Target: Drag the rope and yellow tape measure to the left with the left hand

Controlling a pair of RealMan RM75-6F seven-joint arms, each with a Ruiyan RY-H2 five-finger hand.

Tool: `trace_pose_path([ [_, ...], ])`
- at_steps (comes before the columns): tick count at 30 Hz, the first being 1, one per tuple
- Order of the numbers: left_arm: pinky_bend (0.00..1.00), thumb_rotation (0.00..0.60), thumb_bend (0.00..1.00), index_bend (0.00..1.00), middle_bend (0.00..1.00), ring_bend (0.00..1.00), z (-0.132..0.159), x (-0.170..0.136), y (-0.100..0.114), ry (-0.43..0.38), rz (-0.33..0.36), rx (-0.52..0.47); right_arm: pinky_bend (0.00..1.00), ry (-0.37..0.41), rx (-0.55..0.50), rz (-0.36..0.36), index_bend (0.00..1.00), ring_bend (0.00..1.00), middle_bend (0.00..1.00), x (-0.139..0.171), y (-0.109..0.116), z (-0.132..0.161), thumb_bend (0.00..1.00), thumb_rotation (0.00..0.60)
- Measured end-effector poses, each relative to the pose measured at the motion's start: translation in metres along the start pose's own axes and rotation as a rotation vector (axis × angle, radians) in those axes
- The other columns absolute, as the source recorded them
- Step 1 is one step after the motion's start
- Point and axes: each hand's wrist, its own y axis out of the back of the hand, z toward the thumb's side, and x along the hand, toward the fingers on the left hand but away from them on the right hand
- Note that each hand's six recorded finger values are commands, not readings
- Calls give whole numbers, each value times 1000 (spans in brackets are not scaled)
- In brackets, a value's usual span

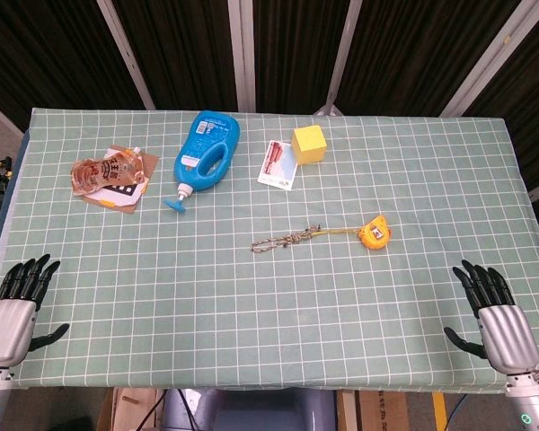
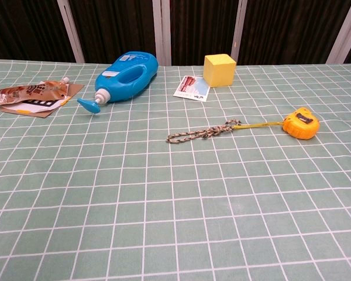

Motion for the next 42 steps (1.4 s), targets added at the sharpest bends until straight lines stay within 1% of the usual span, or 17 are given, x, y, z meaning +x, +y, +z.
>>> trace_pose_path([
  [25,0,600,15,0,0,0,1,2,0,-5,-6,4,0,-2,-2,-13,0,0,0,-1,2,1,219,600],
  [29,0,600,52,5,0,0,5,8,0,-20,-8,8,0,-6,-3,-15,0,0,0,-2,2,0,219,600],
  [31,0,600,65,42,0,0,8,13,0,-33,-18,8,0,-6,-4,-16,0,0,0,-1,2,0,220,600],
  [34,0,600,81,129,0,0,20,28,3,-73,-35,22,0,-2,-4,-20,0,0,0,-1,3,1,219,600],
  [39,0,600,131,248,3,0,50,64,7,-169,-67,90,0,-3,-1,-22,0,0,0,-3,2,1,219,600],
  [42,0,600,165,320,24,0,73,91,9,-222,-87,134,0,-4,-1,-22,0,0,0,-3,2,0,219,600],
])
